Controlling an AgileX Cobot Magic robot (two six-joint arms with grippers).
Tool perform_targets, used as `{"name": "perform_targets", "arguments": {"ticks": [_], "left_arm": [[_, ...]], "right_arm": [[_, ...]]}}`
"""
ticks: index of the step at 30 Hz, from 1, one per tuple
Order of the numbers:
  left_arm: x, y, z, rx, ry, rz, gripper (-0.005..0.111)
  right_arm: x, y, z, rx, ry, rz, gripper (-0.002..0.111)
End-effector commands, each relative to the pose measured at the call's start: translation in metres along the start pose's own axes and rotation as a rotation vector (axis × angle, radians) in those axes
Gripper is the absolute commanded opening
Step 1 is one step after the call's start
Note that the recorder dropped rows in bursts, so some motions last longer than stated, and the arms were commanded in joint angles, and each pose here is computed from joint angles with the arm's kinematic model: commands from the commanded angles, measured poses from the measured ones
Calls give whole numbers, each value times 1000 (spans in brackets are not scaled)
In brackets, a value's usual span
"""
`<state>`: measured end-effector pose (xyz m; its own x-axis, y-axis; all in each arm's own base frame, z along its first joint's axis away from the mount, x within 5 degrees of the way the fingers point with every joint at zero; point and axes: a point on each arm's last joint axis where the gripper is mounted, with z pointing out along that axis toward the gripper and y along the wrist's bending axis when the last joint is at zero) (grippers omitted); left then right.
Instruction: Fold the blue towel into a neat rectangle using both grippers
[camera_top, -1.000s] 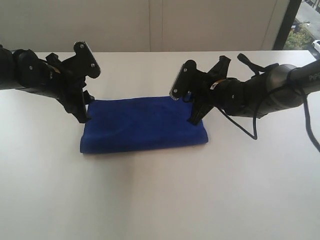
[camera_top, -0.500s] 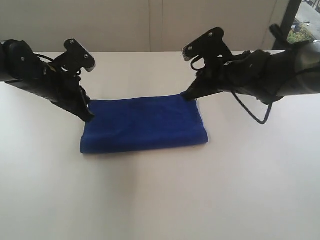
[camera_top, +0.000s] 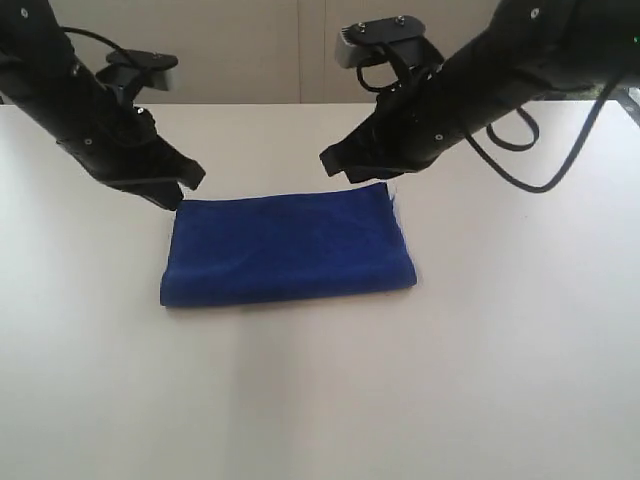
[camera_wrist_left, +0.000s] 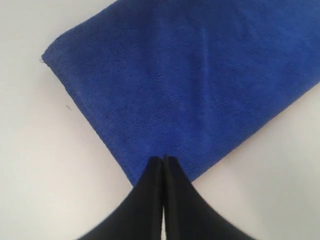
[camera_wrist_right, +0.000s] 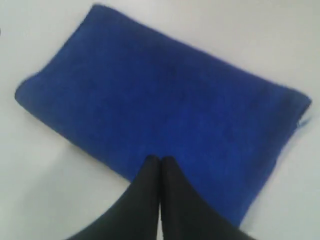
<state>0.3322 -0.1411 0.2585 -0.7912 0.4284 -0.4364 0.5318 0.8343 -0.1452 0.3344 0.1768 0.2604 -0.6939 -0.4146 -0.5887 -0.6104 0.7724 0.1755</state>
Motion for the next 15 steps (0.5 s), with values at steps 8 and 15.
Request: {"name": "perform_targets", "arguments": {"ticks": [8, 15], "left_arm": [[3, 10, 68, 88, 128, -149, 0], [-6, -6, 77, 287, 34, -116, 0]], "right_arm": [[18, -32, 63, 102, 231, 70, 0], [24, -38, 81, 108, 246, 74, 0]]}}
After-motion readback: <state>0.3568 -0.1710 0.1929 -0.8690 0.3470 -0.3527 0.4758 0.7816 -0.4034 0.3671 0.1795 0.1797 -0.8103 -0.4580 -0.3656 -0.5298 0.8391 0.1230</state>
